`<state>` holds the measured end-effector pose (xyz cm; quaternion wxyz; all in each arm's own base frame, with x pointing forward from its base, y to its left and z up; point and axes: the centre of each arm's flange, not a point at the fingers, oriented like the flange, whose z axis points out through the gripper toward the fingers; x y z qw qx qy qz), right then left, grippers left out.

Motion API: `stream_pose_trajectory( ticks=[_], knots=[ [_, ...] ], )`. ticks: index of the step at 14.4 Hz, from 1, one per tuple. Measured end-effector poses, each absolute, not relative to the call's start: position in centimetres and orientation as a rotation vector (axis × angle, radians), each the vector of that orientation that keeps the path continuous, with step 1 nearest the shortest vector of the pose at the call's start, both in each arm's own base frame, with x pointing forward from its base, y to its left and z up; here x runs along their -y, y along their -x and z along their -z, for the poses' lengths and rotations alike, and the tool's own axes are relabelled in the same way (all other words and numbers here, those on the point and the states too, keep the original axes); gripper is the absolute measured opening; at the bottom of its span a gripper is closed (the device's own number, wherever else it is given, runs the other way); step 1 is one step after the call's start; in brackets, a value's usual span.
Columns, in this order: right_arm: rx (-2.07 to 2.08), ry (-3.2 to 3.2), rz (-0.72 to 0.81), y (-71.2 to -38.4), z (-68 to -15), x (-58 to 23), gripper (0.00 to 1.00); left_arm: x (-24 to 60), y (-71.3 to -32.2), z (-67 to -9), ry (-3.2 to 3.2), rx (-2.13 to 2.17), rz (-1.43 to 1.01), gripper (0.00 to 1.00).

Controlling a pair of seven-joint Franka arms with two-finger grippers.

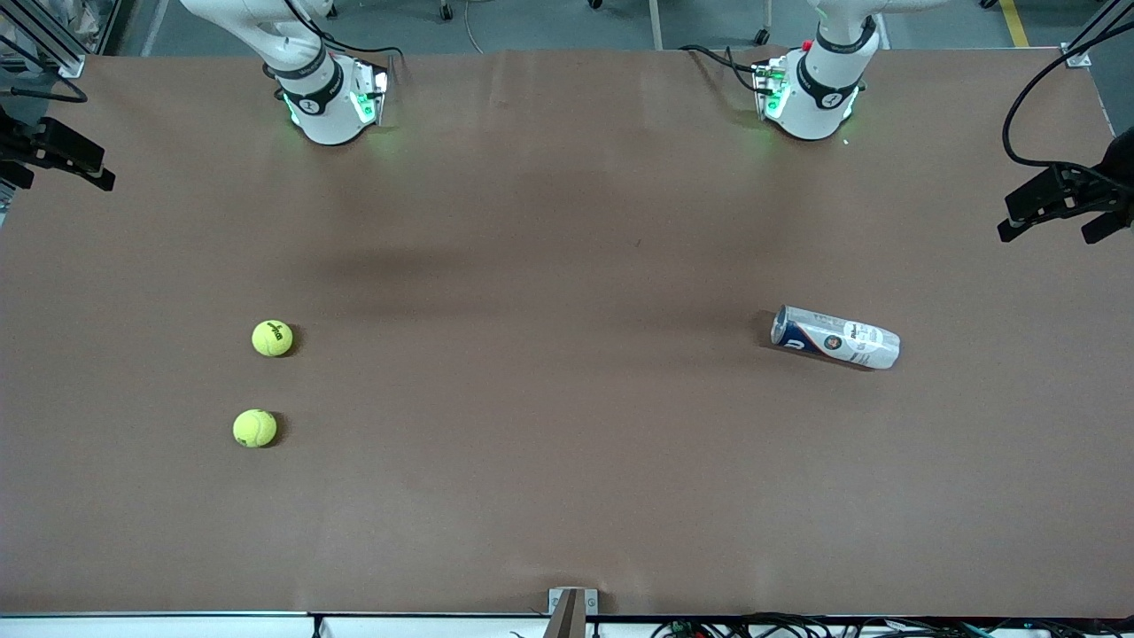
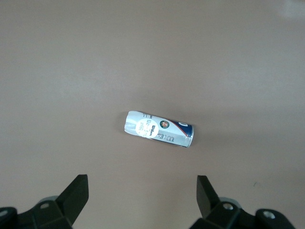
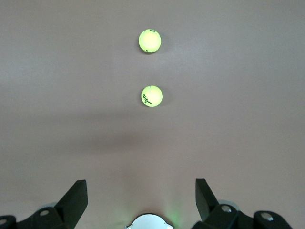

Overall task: Insert tennis ball vertically with right arm
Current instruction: 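Reach the left gripper down to the white tennis ball can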

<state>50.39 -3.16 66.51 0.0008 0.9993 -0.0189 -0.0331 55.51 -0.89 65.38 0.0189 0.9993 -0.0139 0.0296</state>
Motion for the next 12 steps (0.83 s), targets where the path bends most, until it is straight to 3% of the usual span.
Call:
stream_pose_trajectory(
  ticks=[12],
  knots=[
    [0.059, -3.138, 0.104, -50.39, -66.51, 3.16, 1.00, 0.91, -55.48, -65.35, -3.100, -0.060, -0.085, 1.00]
  ],
)
